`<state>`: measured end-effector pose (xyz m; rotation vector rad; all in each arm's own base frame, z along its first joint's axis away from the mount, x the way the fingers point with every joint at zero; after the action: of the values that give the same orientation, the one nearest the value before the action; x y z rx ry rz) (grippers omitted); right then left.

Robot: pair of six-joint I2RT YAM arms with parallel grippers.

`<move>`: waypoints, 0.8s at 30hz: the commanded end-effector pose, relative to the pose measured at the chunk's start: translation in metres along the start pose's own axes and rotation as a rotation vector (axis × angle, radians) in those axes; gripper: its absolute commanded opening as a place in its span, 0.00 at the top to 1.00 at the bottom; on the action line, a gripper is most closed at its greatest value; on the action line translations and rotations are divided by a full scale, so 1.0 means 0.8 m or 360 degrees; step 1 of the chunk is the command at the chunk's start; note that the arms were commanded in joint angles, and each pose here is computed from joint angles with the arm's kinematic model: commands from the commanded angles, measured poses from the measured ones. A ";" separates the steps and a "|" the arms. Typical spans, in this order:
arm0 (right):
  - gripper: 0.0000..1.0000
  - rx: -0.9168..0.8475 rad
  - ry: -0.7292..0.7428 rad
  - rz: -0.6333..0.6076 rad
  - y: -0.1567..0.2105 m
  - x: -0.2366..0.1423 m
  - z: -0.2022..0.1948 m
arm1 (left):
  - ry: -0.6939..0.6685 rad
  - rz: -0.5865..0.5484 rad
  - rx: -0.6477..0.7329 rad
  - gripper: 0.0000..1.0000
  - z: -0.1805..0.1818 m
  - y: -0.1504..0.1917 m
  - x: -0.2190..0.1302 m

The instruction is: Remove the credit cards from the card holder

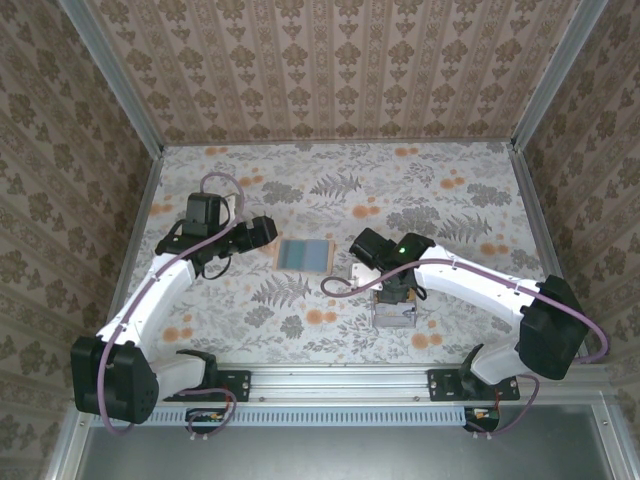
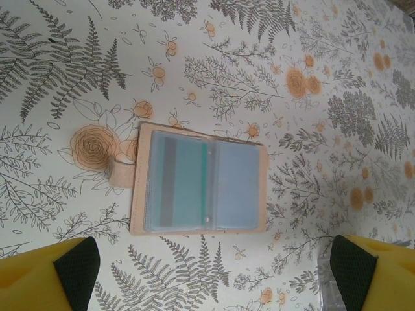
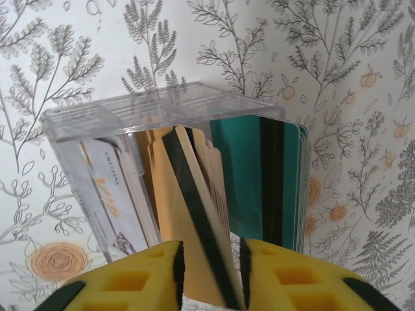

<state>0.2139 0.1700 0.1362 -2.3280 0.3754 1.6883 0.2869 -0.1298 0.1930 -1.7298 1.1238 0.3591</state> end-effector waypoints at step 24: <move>0.71 0.0921 -0.0090 -0.0133 -0.016 -0.012 -0.043 | -0.0007 0.0092 -0.0049 0.04 0.007 0.010 0.012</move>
<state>0.2472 0.1636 0.1576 -1.9668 0.5844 1.3596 0.2880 -0.1303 0.1824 -1.7205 1.1490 0.3985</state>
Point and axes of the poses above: each hand's point on the last joint's axis, 136 mm out from that joint toward the fingers, its own x axis out along the fingers, its own z axis along the line the jaws close on, y = z × x, the point moved 3 cm from there along -x, back along the fingers, and after that the axes turned 10 degrees about x, right-handed, at the moved point
